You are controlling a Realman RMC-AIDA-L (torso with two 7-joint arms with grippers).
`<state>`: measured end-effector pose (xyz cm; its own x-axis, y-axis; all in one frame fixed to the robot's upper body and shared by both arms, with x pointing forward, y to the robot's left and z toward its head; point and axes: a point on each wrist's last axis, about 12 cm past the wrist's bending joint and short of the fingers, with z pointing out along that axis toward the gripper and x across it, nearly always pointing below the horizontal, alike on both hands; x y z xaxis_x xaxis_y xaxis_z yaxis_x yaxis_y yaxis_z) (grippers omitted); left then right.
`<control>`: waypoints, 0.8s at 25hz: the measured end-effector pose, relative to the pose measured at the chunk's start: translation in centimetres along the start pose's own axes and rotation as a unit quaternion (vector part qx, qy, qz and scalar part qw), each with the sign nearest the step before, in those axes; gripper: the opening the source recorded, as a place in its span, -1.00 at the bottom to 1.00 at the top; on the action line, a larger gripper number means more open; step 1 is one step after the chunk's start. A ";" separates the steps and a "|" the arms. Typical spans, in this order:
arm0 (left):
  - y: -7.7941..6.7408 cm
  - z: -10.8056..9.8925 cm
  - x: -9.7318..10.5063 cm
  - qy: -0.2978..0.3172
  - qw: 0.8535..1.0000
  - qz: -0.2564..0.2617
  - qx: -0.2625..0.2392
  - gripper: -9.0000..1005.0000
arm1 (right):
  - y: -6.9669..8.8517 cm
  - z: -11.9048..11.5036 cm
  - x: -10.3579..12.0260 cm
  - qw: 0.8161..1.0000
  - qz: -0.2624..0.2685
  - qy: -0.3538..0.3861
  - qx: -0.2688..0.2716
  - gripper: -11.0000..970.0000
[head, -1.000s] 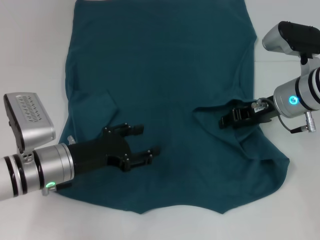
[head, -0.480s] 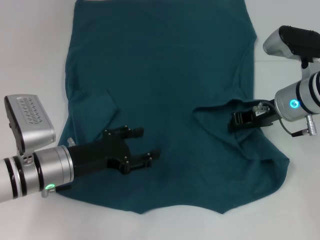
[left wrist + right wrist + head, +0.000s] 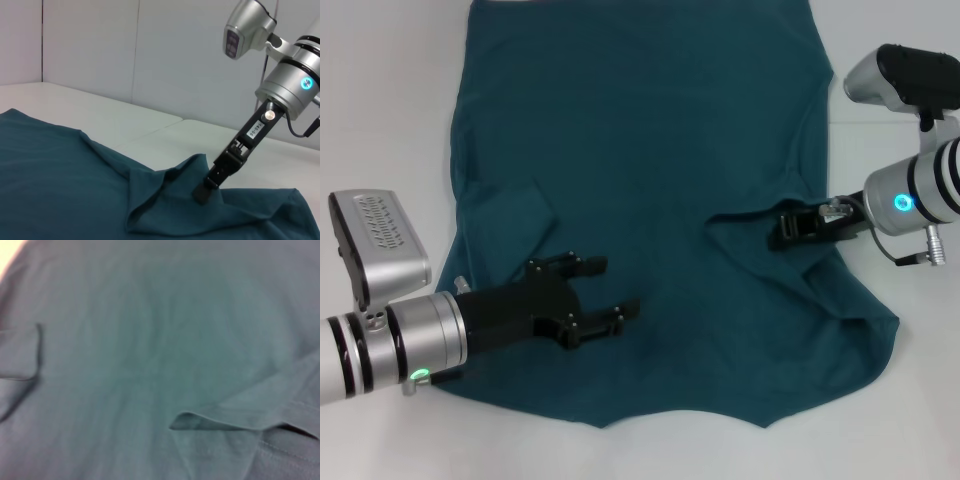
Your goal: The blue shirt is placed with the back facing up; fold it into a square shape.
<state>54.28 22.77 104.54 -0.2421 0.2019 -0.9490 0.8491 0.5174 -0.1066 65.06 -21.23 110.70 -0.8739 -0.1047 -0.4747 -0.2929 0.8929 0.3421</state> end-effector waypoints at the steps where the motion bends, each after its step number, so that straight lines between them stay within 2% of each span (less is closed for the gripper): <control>1: 0.0 0.0 0.0 0.000 1.000 0.000 0.000 0.47 | 0.2 0.0 0.0 1.000 -0.006 -0.004 -0.005 -0.93; 10: 0.0 0.0 -0.1 -0.004 1.000 -0.004 -0.003 0.46 | 1.1 -0.3 0.2 0.997 -0.045 -0.019 -0.058 -0.88; 20: 0.0 0.2 -0.2 -0.006 1.000 -0.004 0.000 0.46 | 1.4 -0.3 1.1 0.992 -0.091 -0.020 -0.086 -0.84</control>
<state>54.42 22.52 104.69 -0.2437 0.1882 -0.9514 0.8474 0.5185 -0.1145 63.58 -20.22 110.93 -0.7850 -0.2366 -0.5726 -0.5096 0.7721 0.3796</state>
